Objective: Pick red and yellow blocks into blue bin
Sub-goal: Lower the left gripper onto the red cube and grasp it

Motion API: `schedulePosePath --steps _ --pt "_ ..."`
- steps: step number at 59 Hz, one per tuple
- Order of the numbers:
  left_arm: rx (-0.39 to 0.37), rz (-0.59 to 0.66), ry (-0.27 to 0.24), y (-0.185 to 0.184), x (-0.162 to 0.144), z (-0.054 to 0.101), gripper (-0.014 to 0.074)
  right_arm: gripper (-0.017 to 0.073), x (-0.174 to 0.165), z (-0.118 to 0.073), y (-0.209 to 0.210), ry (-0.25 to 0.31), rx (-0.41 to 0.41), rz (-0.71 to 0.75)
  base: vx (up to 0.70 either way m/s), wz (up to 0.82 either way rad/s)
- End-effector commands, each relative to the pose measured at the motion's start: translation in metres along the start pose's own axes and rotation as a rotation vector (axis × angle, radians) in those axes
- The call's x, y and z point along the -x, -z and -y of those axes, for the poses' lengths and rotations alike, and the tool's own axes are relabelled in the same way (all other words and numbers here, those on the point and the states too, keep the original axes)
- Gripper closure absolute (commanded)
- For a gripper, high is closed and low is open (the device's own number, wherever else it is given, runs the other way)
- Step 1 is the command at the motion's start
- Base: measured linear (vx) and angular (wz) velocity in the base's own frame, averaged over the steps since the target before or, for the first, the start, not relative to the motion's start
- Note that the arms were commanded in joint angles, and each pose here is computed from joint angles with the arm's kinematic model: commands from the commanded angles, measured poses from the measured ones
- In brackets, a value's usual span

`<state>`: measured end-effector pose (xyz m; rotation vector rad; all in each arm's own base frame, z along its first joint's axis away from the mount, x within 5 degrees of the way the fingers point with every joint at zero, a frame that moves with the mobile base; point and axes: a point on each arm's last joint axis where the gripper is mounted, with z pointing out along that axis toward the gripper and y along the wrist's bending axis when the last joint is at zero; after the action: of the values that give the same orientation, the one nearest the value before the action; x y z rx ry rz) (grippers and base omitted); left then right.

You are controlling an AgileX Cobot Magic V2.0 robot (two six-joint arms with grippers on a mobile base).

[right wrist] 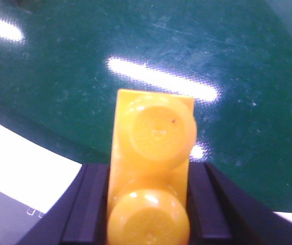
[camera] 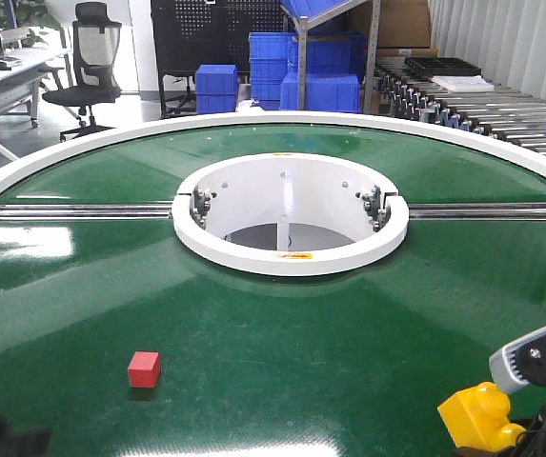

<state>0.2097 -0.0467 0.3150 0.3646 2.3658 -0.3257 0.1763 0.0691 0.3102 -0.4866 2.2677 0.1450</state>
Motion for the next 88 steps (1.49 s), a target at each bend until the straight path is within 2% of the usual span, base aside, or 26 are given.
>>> schedulePosePath --steps 1,12,19,32,41,43,56,66,88 --pt "-0.008 0.093 -0.012 -0.006 0.035 0.001 -0.006 0.0331 0.014 0.001 0.01 0.011 -0.007 0.104 0.0 0.0" --pt "-0.018 0.053 -0.063 -0.051 0.071 0.0 -0.0056 0.0331 0.014 0.001 0.01 0.011 -0.007 0.104 0.0 0.0" --pt "-0.011 0.008 -0.068 -0.085 0.088 -0.006 -0.0056 0.0331 0.014 0.001 0.01 0.011 -0.007 0.104 0.0 0.0" --pt "0.059 -0.042 -0.051 -0.143 0.12 -0.013 -0.0055 0.0331 0.014 0.001 0.01 0.011 -0.007 0.104 0.0 0.0" --pt "0.118 -0.062 0.023 -0.181 0.136 -0.023 -0.0055 0.0331 0.014 0.001 0.01 0.011 -0.007 0.104 0.0 0.0" --pt "0.127 -0.064 0.026 -0.186 0.14 -0.024 -0.0054 0.0331 0.014 0.001 0.01 0.011 -0.007 0.104 0.0 0.0" --pt "0.137 -0.117 0.036 -0.225 0.145 -0.032 -0.0049 0.0331 0.014 0.001 0.01 0.011 -0.007 0.104 0.0 0.0" --pt "0.163 -0.146 0.064 -0.249 0.14 -0.039 -0.0036 0.0331 0.014 0.001 0.01 0.011 -0.007 0.104 0.0 0.0" --pt "0.162 -0.169 0.074 -0.26 0.133 -0.041 0.0079 0.0331 0.013 0.001 0.01 0.011 -0.007 0.101 0.0 0.0"
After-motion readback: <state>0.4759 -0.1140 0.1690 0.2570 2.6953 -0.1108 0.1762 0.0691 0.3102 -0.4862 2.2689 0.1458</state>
